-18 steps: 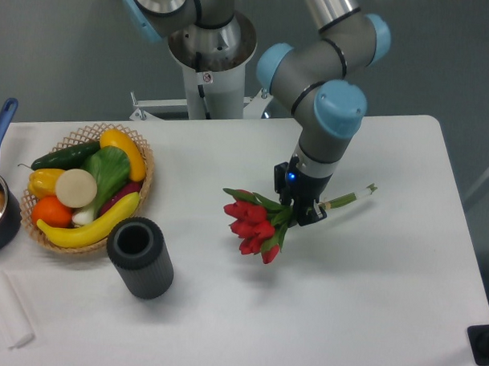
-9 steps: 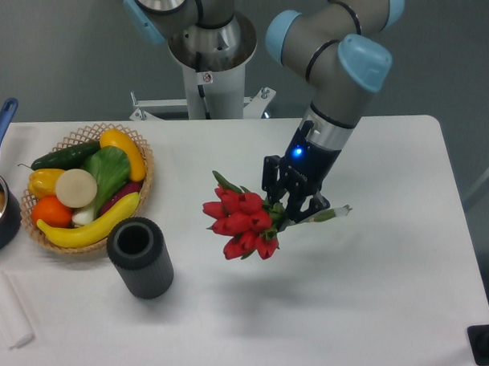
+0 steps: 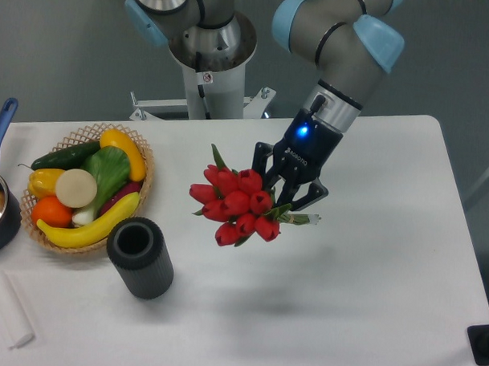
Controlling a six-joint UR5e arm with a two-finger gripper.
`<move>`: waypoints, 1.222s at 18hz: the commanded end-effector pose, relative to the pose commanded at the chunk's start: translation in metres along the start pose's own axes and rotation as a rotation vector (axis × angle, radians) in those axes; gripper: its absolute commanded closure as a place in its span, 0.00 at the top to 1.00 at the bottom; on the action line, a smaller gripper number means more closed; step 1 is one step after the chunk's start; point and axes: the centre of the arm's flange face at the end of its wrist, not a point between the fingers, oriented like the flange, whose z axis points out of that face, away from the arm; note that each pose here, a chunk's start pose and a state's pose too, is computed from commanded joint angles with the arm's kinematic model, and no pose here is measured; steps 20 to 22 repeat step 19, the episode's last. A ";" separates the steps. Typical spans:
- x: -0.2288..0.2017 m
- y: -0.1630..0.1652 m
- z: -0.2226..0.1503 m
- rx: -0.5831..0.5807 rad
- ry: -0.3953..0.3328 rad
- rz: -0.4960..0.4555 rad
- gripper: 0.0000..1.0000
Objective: Pick up the flowers from the table
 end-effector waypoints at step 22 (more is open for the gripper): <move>-0.009 -0.016 -0.009 0.008 -0.021 -0.002 0.38</move>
